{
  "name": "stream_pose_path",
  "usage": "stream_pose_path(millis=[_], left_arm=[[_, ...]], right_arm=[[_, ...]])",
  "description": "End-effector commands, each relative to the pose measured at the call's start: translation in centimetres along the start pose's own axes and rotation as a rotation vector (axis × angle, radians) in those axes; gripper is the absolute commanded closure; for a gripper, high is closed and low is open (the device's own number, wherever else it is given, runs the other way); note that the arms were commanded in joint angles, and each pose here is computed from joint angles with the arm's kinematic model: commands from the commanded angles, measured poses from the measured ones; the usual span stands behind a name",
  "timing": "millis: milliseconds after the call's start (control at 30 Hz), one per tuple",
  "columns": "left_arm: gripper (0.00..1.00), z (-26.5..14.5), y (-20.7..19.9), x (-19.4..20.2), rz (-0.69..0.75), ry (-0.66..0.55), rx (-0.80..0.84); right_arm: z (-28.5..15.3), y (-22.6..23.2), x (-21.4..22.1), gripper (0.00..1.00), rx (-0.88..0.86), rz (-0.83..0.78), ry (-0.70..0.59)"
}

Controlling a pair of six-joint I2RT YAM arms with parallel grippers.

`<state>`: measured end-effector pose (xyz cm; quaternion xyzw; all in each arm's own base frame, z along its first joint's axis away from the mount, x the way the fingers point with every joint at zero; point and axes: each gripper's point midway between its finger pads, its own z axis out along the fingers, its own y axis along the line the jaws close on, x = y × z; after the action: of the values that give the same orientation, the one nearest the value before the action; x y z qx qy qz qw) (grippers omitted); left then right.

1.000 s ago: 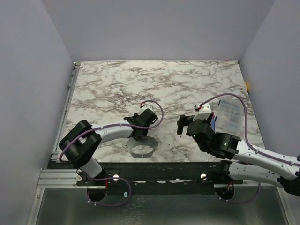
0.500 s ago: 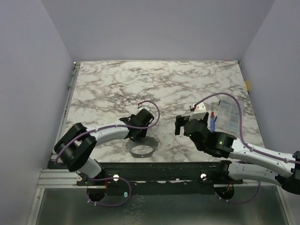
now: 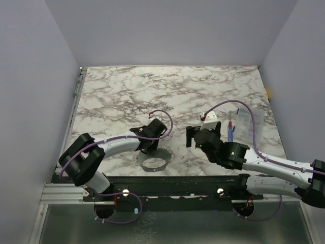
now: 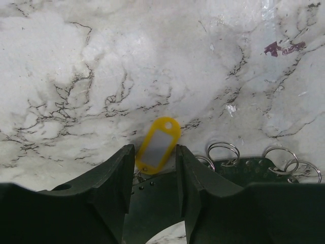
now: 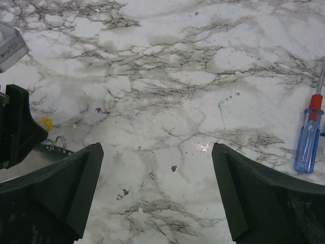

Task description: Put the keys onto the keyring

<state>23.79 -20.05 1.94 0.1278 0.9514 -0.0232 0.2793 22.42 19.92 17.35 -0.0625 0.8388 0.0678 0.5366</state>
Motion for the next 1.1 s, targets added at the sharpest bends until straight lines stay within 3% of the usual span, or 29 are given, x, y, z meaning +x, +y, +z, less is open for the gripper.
stream_pose_path(millis=[0, 200, 567, 700, 900, 1067], left_arm=[[0.58, 1.2, 2.0, 1.9, 0.007, 0.061, -0.101], [0.58, 1.8, 4.1, 2.5, -0.035, 0.068, -0.182], [0.92, 3.3, 4.0, 3.3, -0.032, 0.102, -0.163], [0.94, 2.2, 3.3, 0.4, -0.048, 0.024, -0.130], [0.97, -2.9, 2.1, -6.6, -0.104, -0.181, -0.046], [1.00, -5.9, 1.8, -9.0, -0.135, -0.278, 0.010]], right_arm=[[0.2, 0.2, 0.2, 0.00, -0.008, -0.011, 0.000], [0.5, 0.3, 0.5, 0.00, -0.008, -0.026, 0.003], [1.0, 1.0, 0.4, 0.00, -0.013, -0.061, 0.005], [1.1, 1.0, 0.3, 0.00, -0.012, -0.063, -0.002], [0.8, 0.9, -0.8, 0.00, -0.013, -0.047, -0.037], [0.4, 1.5, -1.9, 0.00, -0.068, -0.061, -0.076]])
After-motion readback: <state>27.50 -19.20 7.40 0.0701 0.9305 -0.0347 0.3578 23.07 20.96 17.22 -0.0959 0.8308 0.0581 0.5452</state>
